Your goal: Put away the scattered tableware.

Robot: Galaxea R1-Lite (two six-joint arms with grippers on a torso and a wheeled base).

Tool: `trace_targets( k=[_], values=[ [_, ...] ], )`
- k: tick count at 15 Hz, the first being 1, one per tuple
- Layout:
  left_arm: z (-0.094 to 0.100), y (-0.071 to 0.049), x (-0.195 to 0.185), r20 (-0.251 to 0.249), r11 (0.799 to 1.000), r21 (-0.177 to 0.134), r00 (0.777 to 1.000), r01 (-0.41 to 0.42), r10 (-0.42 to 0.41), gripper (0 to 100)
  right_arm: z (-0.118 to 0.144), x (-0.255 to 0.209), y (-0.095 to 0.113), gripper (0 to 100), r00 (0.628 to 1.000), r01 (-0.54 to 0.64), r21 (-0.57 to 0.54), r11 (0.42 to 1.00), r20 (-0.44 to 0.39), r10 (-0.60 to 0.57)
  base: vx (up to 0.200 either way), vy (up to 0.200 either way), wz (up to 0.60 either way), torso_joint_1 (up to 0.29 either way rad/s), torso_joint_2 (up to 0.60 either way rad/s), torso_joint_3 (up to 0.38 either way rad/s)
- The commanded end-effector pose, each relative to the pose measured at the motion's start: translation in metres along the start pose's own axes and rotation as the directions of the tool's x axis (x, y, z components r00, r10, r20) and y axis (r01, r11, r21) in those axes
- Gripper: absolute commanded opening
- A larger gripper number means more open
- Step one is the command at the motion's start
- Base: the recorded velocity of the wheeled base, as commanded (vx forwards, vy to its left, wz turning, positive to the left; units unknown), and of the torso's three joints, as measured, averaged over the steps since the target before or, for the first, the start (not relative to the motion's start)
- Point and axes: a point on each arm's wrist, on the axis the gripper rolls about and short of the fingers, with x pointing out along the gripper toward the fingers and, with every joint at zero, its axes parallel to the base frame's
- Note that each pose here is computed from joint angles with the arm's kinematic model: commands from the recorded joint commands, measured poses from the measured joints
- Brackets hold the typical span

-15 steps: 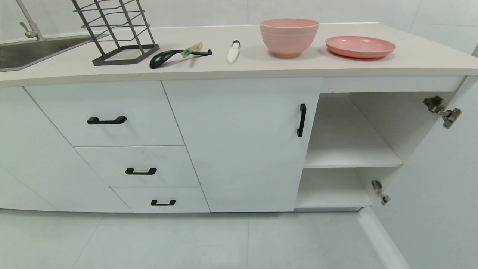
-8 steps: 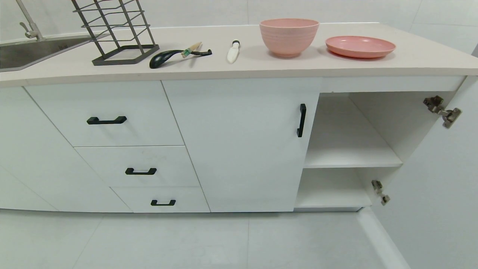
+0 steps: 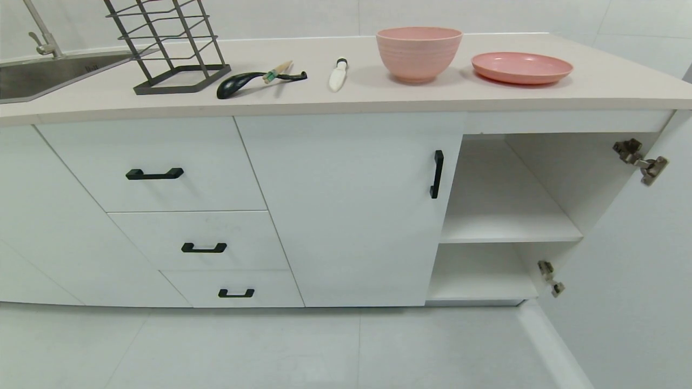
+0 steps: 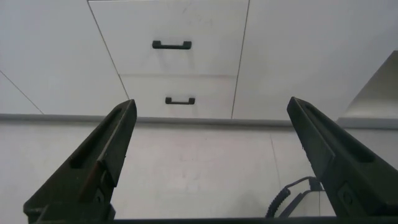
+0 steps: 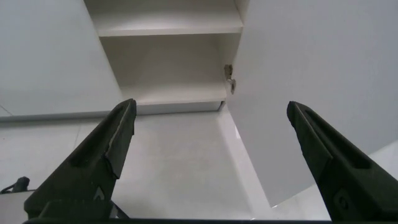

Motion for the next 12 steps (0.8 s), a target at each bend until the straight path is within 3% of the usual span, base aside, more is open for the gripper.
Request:
trace_targets(
  k=[1, 2, 4, 5, 8, 12],
  values=[
    [0.0001, 0.0, 0.0003, -0.004, 1.0, 0.002, 1.0, -0.001, 0.001, 100, 0.0003, 0.0002, 0.0, 100, 1.0, -0.001, 0.0, 1.0, -0.003, 0.001, 0.0, 0.0, -0.6, 0.007, 0.0, 0.002],
    [0.0001, 0.0, 0.0003, -0.004, 1.0, -0.003, 1.0, 0.0, 0.0, 100, -0.0001, 0.0002, 0.0, 100, 1.0, -0.001, 0.0, 1.0, -0.003, 0.001, 0.0, 0.0, 0.0, 0.0, 0.0, 0.0],
    [0.0003, 0.0, 0.0003, -0.002, 0.999, -0.041, 1.0, -0.005, 0.004, 100, -0.0001, 0.0002, 0.0, 100, 1.0, -0.001, 0.0, 1.0, -0.003, 0.001, 0.0, 0.0, 0.0, 0.0, 0.0, 0.0],
    [0.0003, 0.0001, 0.0003, -0.002, 0.999, -0.045, 1.0, -0.005, 0.004, 100, -0.0001, 0.0003, 0.0, 100, 1.0, -0.001, 0.0, 1.0, -0.004, 0.001, 0.0, 0.0, 0.0, 0.0, 0.0, 0.0],
    [0.0003, 0.0002, 0.0003, -0.002, 0.999, -0.048, 1.0, -0.009, 0.009, 100, -0.0001, 0.0002, 0.0, 100, 1.0, 0.001, 0.001, 1.0, -0.003, -0.001, 0.0, -0.2, 0.0, 0.004, 0.0, -0.004],
    [0.0003, 0.0002, 0.0003, -0.002, 0.999, -0.048, 1.0, -0.012, 0.012, 100, -0.0001, 0.0002, -0.0001, 100, 1.0, 0.003, 0.01, 1.0, -0.003, -0.003, 0.0, 0.0, 0.0, 0.0, 0.0, 0.0]
  ],
)
